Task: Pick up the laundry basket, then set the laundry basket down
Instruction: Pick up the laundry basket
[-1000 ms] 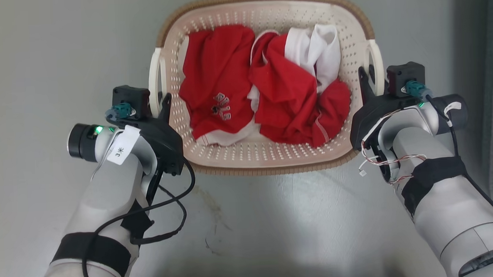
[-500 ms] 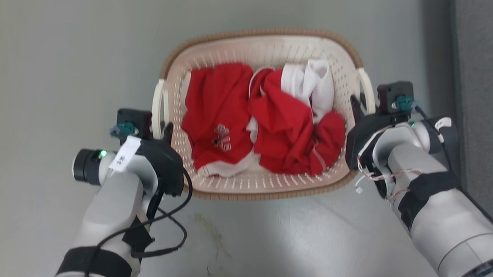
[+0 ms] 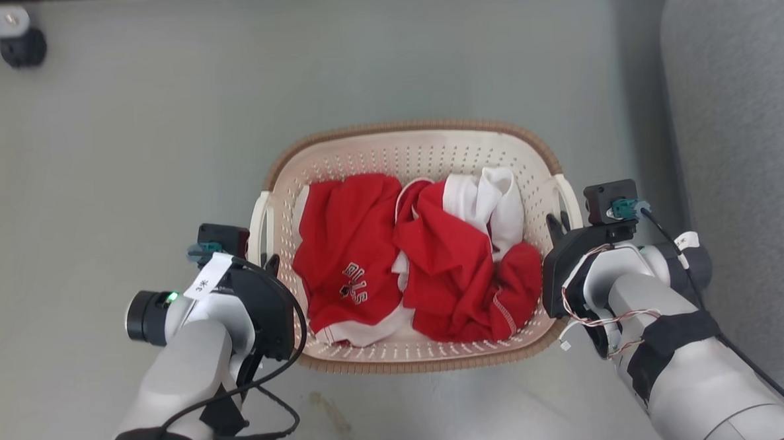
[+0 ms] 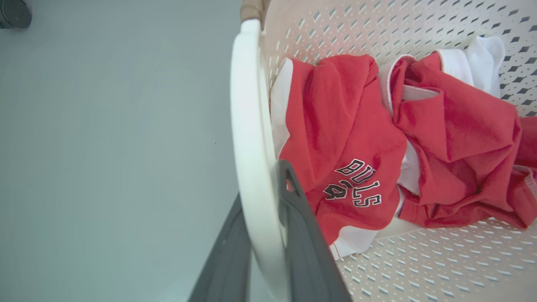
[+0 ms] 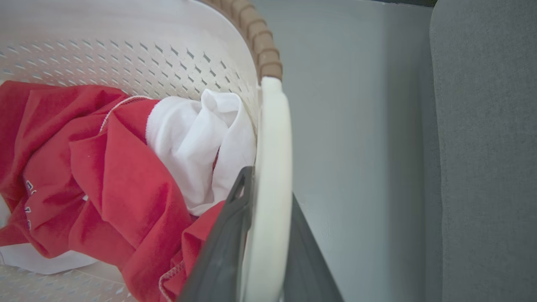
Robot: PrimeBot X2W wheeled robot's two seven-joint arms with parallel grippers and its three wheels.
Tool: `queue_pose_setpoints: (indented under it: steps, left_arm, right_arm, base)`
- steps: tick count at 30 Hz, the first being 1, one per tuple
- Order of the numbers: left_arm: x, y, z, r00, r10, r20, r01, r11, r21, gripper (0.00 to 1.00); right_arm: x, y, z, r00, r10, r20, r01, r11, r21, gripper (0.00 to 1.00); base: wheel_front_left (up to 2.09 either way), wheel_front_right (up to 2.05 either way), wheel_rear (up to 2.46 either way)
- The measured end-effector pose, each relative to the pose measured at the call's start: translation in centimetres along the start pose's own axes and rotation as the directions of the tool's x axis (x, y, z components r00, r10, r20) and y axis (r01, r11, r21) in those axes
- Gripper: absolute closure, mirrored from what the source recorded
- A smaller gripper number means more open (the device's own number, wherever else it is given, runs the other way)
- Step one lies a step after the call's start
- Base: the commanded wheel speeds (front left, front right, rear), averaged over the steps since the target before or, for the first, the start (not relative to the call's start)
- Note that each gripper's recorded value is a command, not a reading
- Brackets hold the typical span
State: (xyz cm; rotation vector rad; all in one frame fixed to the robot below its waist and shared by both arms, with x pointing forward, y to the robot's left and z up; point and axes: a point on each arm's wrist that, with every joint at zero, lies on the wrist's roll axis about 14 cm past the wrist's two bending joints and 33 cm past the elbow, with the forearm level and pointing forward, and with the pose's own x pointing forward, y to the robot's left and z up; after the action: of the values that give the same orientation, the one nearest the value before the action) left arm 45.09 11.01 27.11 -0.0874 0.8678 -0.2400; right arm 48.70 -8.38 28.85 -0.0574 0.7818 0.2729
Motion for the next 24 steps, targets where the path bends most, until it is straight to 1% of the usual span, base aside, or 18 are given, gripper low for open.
queue_pose_setpoints:
  steps: [9,14,24]
  left_arm:
    - [-2.4,-0.7,0.2,1.000,-0.002,0.007,0.002,1.000,0.009,1.00]
    - [-3.7,-1.2,0.0,1.000,-0.008,0.012,0.008,1.000,-0.012,1.00]
    - [-5.5,-1.5,-1.2,1.000,-0.005,0.000,0.005,1.000,-0.025,1.00]
  right_arm:
    - [-2.8,0.5,0.7,1.000,0.000,-0.007,0.000,1.000,0.003,1.00]
    - [-4.2,0.6,0.9,1.000,-0.003,-0.008,0.003,1.000,0.005,1.00]
    - [-5.9,1.2,0.8,1.000,-0.004,-0.014,0.004,1.000,0.011,1.00]
  base:
    - [0.00,0.00,0.00]
    - [0.00,0.00,0.00]
    - [0.00,0.00,0.00]
